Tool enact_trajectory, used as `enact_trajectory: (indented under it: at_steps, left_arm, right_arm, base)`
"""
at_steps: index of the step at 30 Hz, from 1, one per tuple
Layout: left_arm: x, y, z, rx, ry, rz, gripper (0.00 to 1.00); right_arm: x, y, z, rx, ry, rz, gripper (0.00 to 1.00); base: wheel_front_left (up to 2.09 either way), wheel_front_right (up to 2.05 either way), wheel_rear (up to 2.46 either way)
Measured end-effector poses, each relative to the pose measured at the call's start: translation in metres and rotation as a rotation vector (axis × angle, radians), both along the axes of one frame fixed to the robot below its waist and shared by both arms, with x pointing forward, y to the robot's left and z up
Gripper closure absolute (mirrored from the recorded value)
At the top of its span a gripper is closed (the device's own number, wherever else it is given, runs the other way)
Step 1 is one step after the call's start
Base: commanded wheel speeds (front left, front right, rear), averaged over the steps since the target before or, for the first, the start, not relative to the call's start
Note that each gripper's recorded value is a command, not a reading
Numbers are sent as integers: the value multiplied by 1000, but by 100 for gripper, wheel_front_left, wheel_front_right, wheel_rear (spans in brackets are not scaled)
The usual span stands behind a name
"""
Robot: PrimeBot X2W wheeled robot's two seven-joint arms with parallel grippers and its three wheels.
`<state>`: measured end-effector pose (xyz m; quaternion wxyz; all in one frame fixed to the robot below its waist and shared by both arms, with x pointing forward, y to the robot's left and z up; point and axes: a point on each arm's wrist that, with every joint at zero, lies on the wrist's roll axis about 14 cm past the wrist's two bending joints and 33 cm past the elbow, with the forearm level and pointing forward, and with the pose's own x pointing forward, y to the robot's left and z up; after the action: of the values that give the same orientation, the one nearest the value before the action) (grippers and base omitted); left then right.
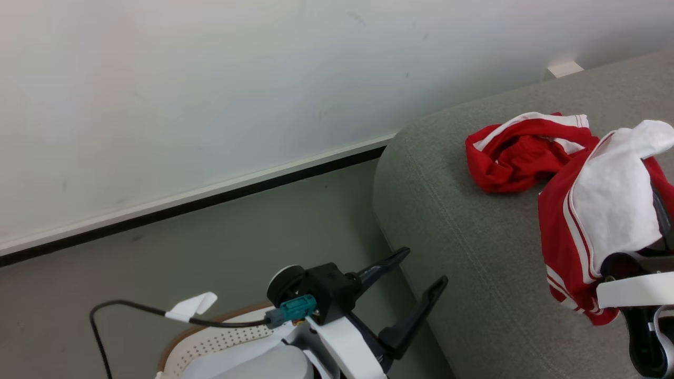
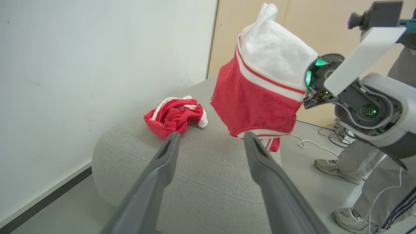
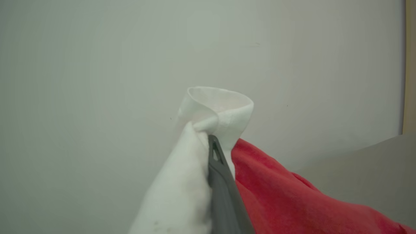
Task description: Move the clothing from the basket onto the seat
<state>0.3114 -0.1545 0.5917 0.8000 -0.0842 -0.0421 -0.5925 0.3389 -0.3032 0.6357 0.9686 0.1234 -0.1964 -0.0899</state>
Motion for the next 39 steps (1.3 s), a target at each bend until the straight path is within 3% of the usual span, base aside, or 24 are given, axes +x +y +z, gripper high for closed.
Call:
enact_trajectory:
  at_steps: [8,17,34,39]
  left_arm:
    - [1,-18,-8,4,1,-61,0]
    - [8,-18,-10,4,-3,-62,0]
    - [78,10,-61,54,91,27,0]
    - [100,30,-90,87,147,88,0]
  right_arm:
    - [-24,-20,-14,14,55,-93,100]
    - [-16,-22,-17,7,91,-92,100]
    - [115,-99,-2,-213,300,-135,100]
    - [155,-118,-41,-254,463,-160,100]
  base:
    - [0,0,0]
    - [0,0,0]
    - [0,0,0]
    - [0,0,0]
